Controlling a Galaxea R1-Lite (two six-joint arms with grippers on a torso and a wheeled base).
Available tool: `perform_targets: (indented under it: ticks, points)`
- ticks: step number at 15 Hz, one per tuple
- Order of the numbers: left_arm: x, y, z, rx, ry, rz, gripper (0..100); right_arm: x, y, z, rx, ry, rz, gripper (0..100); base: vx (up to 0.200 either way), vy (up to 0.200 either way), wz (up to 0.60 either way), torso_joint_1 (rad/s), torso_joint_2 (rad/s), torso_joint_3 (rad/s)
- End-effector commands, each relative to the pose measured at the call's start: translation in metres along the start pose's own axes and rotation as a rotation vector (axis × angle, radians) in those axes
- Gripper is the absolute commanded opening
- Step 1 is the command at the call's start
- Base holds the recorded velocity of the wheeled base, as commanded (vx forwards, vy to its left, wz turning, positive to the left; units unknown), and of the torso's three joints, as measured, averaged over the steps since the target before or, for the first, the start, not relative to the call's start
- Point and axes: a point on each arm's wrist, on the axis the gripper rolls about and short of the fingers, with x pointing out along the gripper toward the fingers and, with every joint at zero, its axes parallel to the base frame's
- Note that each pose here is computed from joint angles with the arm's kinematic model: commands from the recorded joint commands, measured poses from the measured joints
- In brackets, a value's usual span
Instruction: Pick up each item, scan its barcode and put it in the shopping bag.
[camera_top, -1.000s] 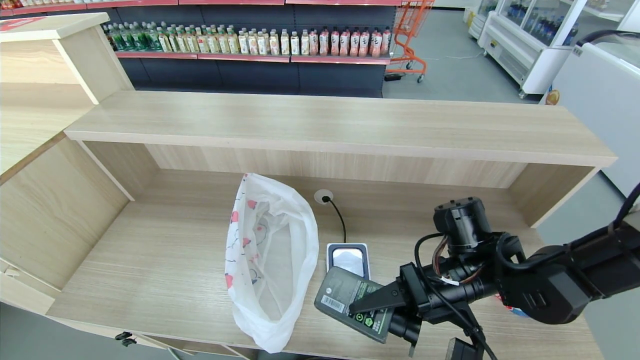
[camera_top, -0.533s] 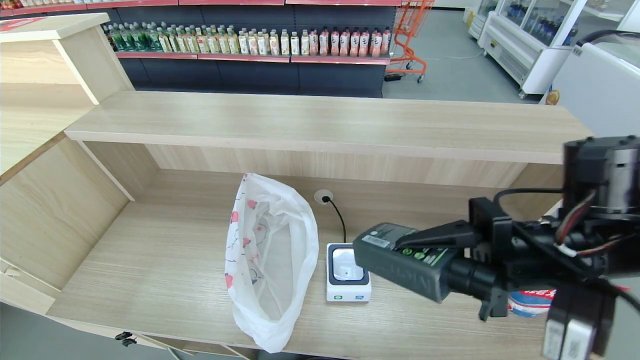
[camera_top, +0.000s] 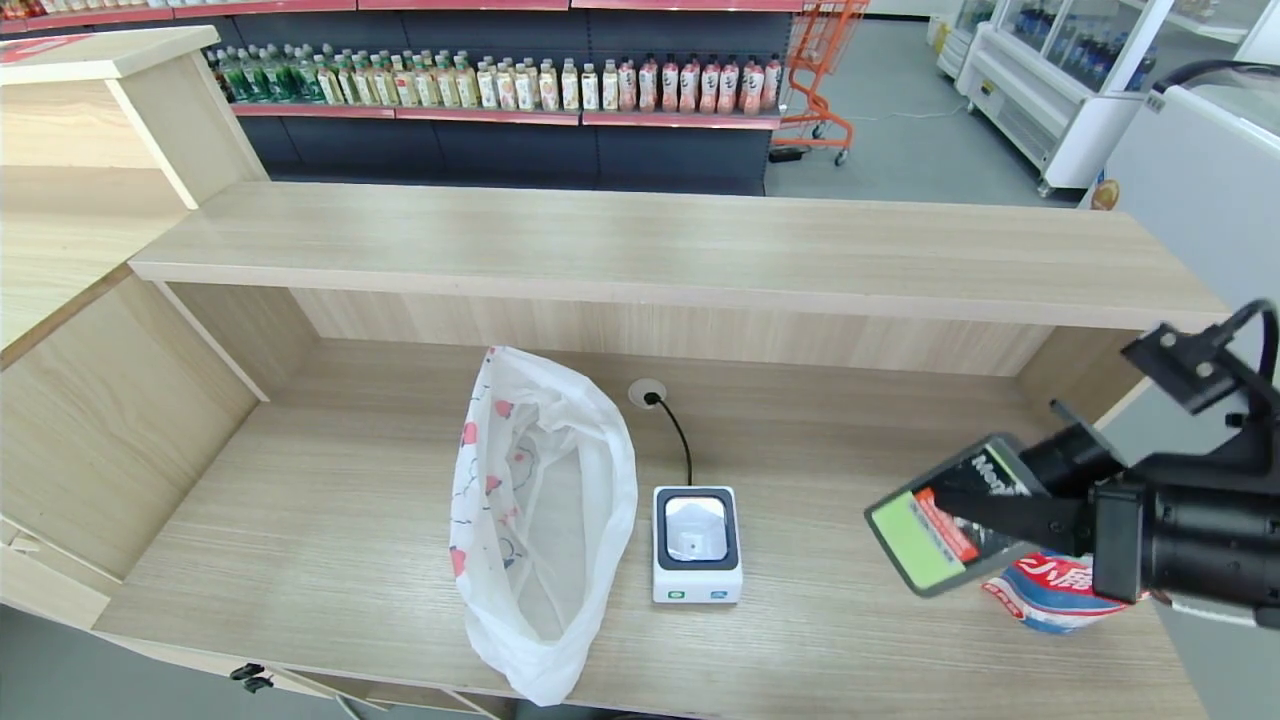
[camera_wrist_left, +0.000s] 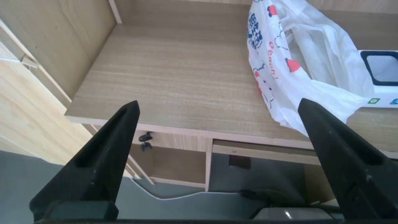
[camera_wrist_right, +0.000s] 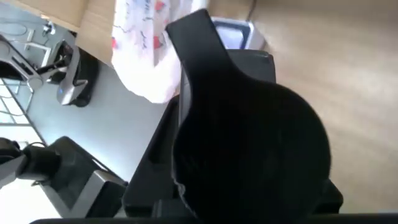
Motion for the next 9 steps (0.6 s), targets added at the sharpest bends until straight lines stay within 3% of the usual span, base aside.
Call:
perform_targets:
  ticks: [1, 9]
  points:
    - [0.000, 0.000, 0.000, 0.000, -0.001, 0.000, 100, 0.007, -0.011, -0.023, 0.099, 0.080, -0.037, 0, 0.000, 0.000, 0.00, 0.000, 0.00, 0.000]
    - [0.000, 0.000, 0.000, 0.000, -0.001, 0.000, 100, 0.027, -0.016, -0.016, 0.141, 0.080, -0.004, 0, 0.000, 0.000, 0.00, 0.000, 0.00, 0.000]
